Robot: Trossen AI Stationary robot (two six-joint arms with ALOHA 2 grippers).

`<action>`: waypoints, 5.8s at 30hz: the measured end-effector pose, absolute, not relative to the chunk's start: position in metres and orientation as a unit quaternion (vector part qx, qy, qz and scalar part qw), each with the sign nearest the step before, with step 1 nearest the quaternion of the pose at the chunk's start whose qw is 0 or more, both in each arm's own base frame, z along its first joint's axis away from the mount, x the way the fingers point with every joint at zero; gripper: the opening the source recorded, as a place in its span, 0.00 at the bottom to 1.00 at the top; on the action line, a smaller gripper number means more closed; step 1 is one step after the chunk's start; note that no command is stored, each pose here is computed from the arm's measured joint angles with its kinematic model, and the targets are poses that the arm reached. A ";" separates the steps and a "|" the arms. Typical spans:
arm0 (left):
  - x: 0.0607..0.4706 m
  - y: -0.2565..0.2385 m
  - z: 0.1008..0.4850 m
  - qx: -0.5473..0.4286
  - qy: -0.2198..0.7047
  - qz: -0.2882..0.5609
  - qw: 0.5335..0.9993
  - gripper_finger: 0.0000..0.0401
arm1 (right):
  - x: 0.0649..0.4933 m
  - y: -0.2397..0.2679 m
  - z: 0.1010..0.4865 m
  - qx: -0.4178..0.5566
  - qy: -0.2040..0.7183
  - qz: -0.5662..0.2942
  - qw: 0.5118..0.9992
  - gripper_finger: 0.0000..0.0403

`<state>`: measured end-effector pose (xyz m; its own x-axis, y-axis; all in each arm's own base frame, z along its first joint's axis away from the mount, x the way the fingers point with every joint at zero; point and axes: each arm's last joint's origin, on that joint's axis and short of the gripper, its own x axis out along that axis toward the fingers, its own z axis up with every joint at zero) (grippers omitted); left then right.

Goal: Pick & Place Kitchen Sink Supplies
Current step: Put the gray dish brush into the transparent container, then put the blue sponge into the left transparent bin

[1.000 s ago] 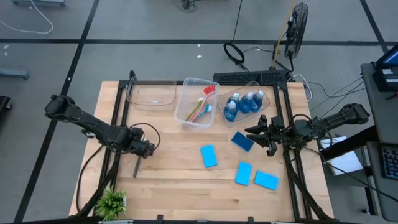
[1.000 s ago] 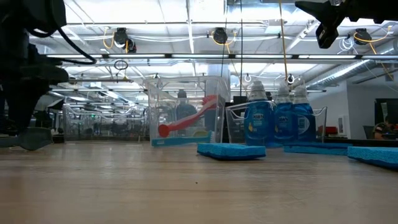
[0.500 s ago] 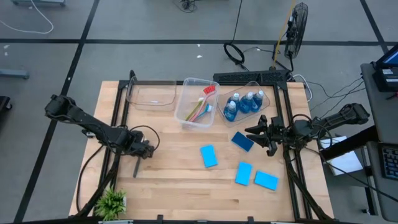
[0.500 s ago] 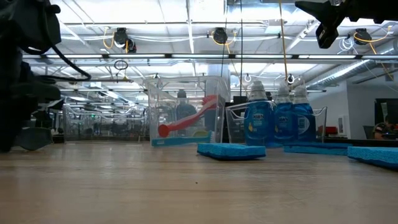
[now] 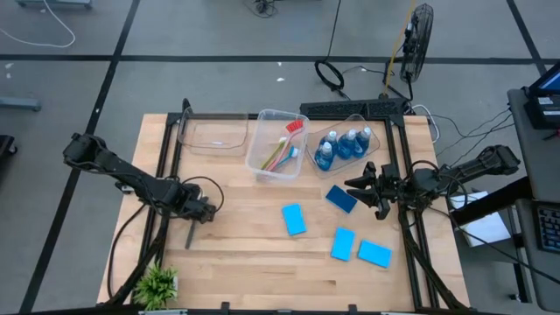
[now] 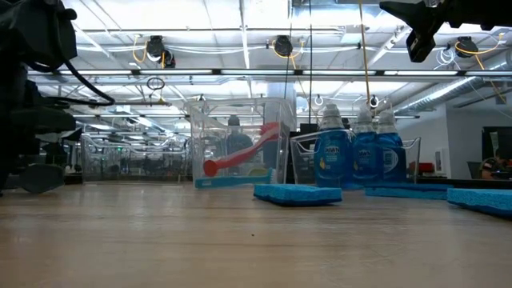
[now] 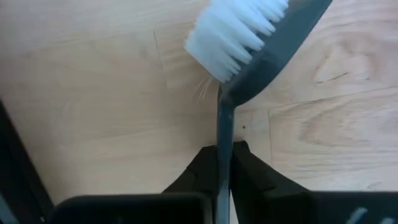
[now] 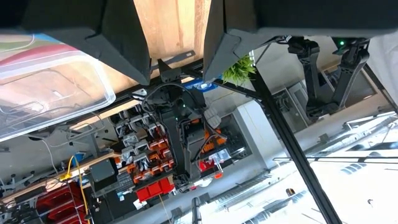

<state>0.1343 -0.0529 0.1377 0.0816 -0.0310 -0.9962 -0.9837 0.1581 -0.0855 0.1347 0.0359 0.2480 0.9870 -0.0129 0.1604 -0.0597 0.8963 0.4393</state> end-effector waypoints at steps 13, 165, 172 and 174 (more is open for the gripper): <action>0.187 -0.070 0.162 -0.502 0.373 0.165 0.762 0.05 | 0.135 0.036 0.248 0.227 -0.080 0.012 0.970 0.33; 0.361 0.168 0.251 -0.338 0.478 0.322 0.744 0.08 | 0.106 0.025 0.232 0.108 0.007 -0.019 0.994 0.33; 0.360 0.168 0.246 -0.340 0.482 0.323 0.740 0.23 | 0.106 0.025 0.232 0.108 0.006 -0.019 0.994 0.33; 0.361 0.168 0.247 -0.336 0.478 0.319 0.746 0.27 | 0.106 0.025 0.232 0.108 0.007 -0.019 0.994 0.33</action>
<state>0.3608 0.1678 0.2469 0.3390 0.1549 -0.9280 -0.7981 0.5695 -0.1965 0.1059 0.0252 0.2323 0.9992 -0.0359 -0.0172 0.0388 0.9758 0.2153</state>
